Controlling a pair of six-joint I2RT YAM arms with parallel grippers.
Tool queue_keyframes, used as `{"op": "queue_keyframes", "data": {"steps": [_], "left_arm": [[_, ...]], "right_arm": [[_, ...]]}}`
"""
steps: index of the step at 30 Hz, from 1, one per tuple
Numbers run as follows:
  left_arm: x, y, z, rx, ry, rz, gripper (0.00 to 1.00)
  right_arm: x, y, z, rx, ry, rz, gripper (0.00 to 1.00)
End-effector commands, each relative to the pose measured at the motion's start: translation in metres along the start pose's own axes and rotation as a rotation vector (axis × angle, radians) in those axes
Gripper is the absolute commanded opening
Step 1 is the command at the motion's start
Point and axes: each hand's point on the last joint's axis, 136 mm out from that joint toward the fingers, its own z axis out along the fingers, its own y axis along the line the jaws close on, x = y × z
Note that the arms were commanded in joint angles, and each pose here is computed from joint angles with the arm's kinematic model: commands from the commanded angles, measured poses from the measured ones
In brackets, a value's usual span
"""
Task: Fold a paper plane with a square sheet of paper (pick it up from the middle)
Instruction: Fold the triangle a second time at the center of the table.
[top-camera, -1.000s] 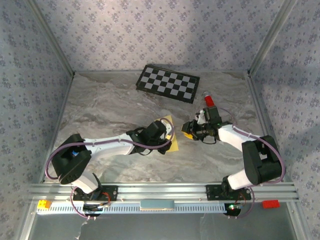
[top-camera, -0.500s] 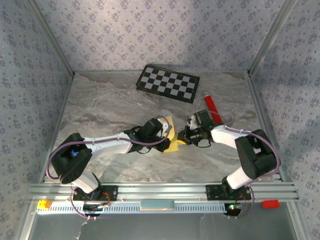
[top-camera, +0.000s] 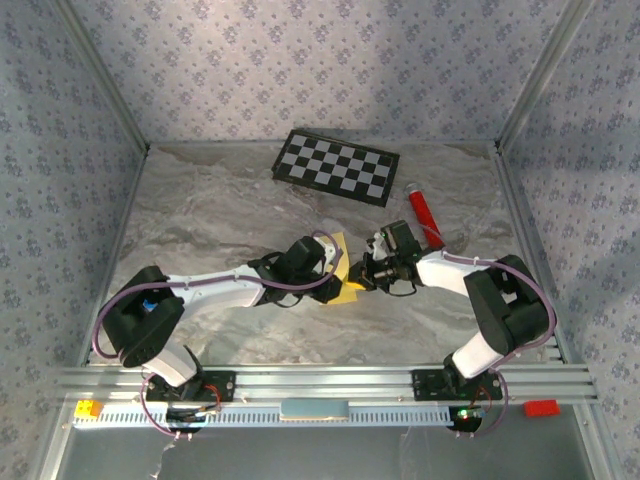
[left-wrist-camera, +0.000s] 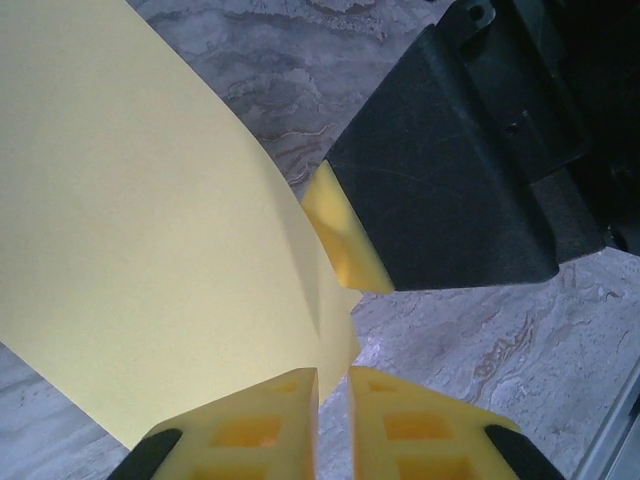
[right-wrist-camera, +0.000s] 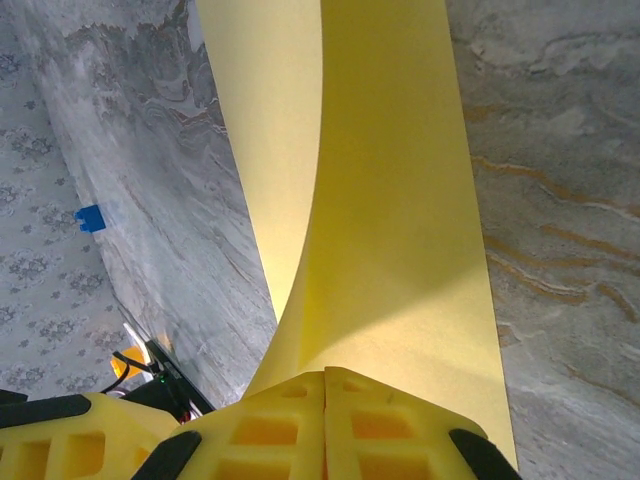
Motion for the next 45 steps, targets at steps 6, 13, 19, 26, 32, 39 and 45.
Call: {"op": "queue_keyframes", "data": {"steps": [6,13,19,26,32,39,45], "left_arm": [[-0.007,0.006,0.005,-0.011,-0.029,-0.019,0.20],[-0.009,0.010,0.008,-0.013,-0.029,-0.022,0.21],[-0.010,0.010,0.011,0.000,-0.022,-0.023,0.23],[-0.008,0.008,0.016,0.020,-0.003,-0.023,0.23],[-0.012,0.010,0.016,0.016,-0.017,-0.026,0.23],[-0.014,0.012,0.017,0.013,-0.024,-0.033,0.19],[-0.011,0.015,0.016,0.008,-0.021,-0.032,0.05]], "right_arm": [[-0.001,0.009,0.004,-0.030,0.019,0.003,0.08],[-0.002,0.008,0.006,-0.030,0.022,0.007,0.08],[-0.001,0.007,0.008,-0.030,0.026,0.010,0.08],[-0.001,0.006,0.009,-0.032,0.028,0.013,0.08],[-0.002,0.006,0.009,-0.031,0.027,0.015,0.08],[-0.001,0.005,0.009,-0.029,0.026,0.015,0.08],[0.000,0.004,0.008,-0.022,0.026,0.015,0.09]]}}
